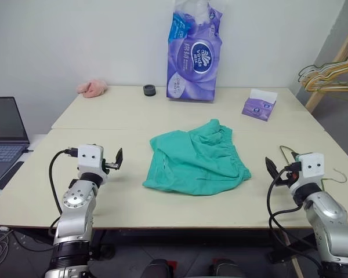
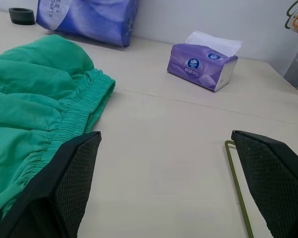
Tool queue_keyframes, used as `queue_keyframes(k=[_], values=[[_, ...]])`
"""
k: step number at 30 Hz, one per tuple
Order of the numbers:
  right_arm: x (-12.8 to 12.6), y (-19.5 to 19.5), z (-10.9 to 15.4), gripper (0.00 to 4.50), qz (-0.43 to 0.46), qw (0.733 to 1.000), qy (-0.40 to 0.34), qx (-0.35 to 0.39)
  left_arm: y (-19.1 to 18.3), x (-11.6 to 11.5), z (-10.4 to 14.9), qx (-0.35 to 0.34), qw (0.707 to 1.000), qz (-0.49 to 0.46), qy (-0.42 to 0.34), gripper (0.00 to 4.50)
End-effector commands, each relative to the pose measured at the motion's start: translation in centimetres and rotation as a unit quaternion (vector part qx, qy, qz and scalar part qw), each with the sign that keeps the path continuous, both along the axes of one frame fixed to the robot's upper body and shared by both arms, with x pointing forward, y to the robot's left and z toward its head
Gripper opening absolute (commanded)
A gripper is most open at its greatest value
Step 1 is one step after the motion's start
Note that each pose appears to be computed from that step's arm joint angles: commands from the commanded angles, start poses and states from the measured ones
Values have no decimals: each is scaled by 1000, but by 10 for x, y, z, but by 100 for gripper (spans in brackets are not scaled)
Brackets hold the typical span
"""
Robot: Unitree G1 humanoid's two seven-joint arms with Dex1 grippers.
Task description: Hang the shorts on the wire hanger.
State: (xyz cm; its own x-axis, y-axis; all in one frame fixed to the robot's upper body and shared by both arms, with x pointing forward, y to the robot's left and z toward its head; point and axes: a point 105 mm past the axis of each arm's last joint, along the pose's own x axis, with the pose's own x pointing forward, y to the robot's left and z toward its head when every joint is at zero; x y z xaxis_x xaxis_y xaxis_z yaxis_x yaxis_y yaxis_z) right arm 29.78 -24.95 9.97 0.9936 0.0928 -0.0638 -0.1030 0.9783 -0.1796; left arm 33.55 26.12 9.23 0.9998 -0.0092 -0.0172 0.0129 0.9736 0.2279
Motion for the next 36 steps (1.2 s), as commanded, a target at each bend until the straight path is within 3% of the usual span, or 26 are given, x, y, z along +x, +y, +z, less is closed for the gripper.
queue_keyframes(k=[1,14,21,26,30,36], values=[[3,2,15,450,7,1000,-29,-8,-3,2,12,11,1000,-10,-20,448],[3,0,11,450,14,999,-29,-12,-5,1,13,19,999,-26,-21,448],[2,4,11,450,28,999,-31,-23,-17,-4,17,-27,995,-93,-28,448],[-2,10,13,450,54,997,-33,-36,-26,-1,28,-7,987,-157,-24,448],[-5,20,17,450,84,995,-36,-48,-49,-3,37,10,963,-269,2,448],[-11,33,17,450,124,989,-33,-70,-78,-32,22,65,892,-435,108,448]])
